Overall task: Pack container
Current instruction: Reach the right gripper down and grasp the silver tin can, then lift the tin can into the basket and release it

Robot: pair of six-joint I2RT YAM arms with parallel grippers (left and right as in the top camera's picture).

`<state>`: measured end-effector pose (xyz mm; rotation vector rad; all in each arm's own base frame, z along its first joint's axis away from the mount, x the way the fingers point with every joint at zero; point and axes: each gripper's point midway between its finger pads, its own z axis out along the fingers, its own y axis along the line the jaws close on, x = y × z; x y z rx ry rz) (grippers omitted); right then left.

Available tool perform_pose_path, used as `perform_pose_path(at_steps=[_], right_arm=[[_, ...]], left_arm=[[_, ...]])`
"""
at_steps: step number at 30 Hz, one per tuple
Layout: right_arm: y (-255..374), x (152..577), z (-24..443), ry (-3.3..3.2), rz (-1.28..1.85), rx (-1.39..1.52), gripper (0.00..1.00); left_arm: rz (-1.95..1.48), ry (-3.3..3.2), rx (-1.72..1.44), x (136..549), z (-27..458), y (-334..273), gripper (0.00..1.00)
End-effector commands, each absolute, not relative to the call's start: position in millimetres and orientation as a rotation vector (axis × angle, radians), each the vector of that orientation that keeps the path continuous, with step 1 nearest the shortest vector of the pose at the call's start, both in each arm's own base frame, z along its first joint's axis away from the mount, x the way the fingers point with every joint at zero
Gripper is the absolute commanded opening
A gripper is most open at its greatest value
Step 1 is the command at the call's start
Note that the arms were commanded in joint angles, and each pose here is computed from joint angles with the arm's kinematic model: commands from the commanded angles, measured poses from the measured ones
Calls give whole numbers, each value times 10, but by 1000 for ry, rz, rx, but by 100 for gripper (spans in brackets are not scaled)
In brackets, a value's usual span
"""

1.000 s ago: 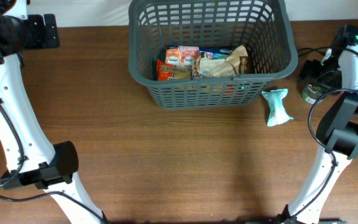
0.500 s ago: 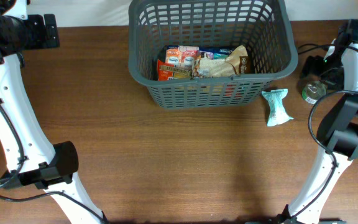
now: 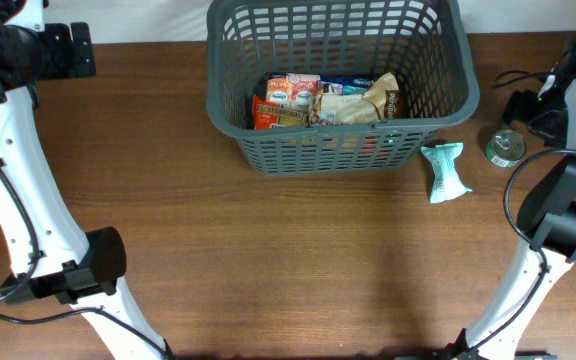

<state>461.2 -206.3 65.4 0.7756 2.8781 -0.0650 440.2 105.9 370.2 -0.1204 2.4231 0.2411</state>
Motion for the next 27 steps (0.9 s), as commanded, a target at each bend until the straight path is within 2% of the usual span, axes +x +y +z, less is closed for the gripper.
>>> perform_pose_path(at_steps=[1, 11, 27], right_arm=[[-1980, 4619, 681, 2880, -87, 743, 89], [-2065, 4411, 363, 2935, -133, 795, 89], [-1962, 4414, 129, 2939, -75, 782, 87]], left_arm=[[247, 2420, -138, 4372, 3722, 1076, 99], [247, 2420, -138, 4372, 3722, 1076, 99], [247, 2420, -138, 4372, 3722, 1076, 99]])
